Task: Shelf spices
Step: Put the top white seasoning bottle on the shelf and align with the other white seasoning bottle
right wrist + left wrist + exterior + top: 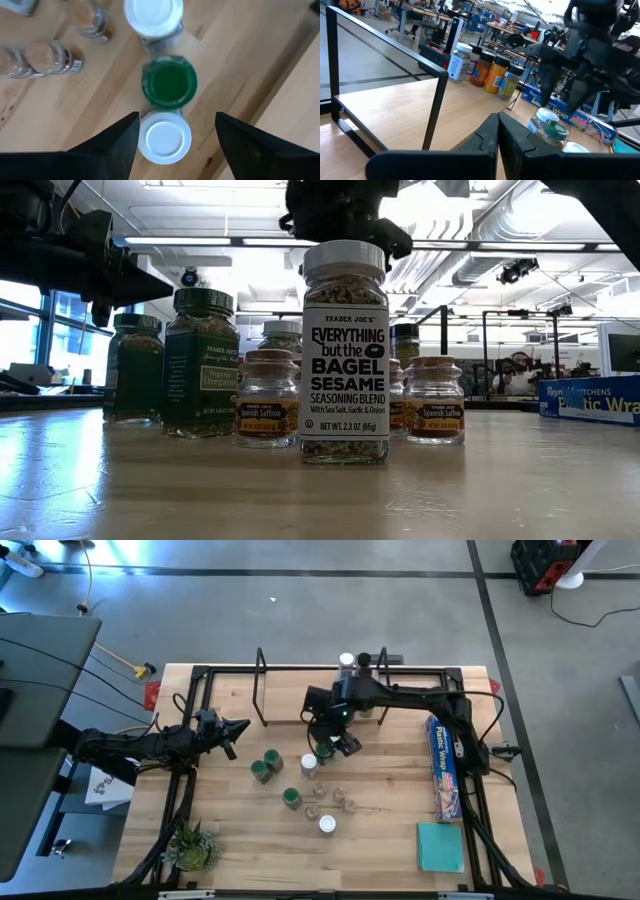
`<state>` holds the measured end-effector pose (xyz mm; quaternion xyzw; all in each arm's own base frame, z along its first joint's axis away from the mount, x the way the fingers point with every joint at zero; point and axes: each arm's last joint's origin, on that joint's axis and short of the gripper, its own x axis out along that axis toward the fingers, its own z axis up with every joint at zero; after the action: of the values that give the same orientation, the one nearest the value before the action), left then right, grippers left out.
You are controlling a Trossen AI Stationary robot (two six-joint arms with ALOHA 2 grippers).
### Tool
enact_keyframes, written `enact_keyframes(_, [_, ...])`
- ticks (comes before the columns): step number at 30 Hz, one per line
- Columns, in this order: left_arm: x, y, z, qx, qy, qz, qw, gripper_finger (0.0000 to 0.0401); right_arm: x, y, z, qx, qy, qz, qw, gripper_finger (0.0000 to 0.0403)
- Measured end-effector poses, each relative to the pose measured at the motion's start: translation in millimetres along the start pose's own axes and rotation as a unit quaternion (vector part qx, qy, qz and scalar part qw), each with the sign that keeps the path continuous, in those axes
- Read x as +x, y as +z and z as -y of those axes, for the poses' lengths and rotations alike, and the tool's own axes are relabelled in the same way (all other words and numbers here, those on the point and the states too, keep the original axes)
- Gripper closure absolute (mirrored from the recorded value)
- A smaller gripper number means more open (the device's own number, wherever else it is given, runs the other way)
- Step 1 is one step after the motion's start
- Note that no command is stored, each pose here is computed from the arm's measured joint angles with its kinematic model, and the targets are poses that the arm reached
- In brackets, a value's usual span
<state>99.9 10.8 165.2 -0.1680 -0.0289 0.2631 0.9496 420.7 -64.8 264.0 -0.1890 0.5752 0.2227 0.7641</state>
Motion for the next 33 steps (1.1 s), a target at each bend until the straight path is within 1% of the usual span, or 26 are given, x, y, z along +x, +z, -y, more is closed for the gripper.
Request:
enact_keyframes(4, [0, 0, 0, 0.0, 0.0, 0.0, 1.0, 0.0396, 7, -11, 0, 0.017, 0.021, -0.029, 0.999, 0.0148])
enact_keyframes(8, [0, 0, 0, 0.0, 0.0, 0.0, 1.0, 0.0396, 12, -16, 1, 0.022, 0.025, -0.035, 0.999, 0.0148])
enact_keyframes(13, [0, 0, 0, 0.0, 0.0, 0.0, 1.0, 0.0396, 29, -24, -1, 0.038, 0.04, -0.051, 0.997, 0.0148])
enact_keyframes(20, [0, 0, 0, 0.0, 0.0, 0.0, 1.0, 0.0396, 43, -22, -7, 0.043, 0.038, -0.046, 0.997, 0.0148])
enact_keyframes(26, [0, 0, 0, 0.0, 0.0, 0.0, 1.0, 0.0396, 45, -17, -7, 0.038, 0.03, -0.028, 0.998, 0.015])
enact_keyframes(29, [0, 0, 0, 0.0, 0.0, 0.0, 1.0, 0.0396, 45, -17, -7, 0.039, 0.03, -0.028, 0.998, 0.0165])
enact_keyframes(33, [0, 0, 0, 0.0, 0.0, 0.0, 1.0, 0.0396, 44, -17, -7, 0.064, 0.029, -0.029, 0.997, 0.0213])
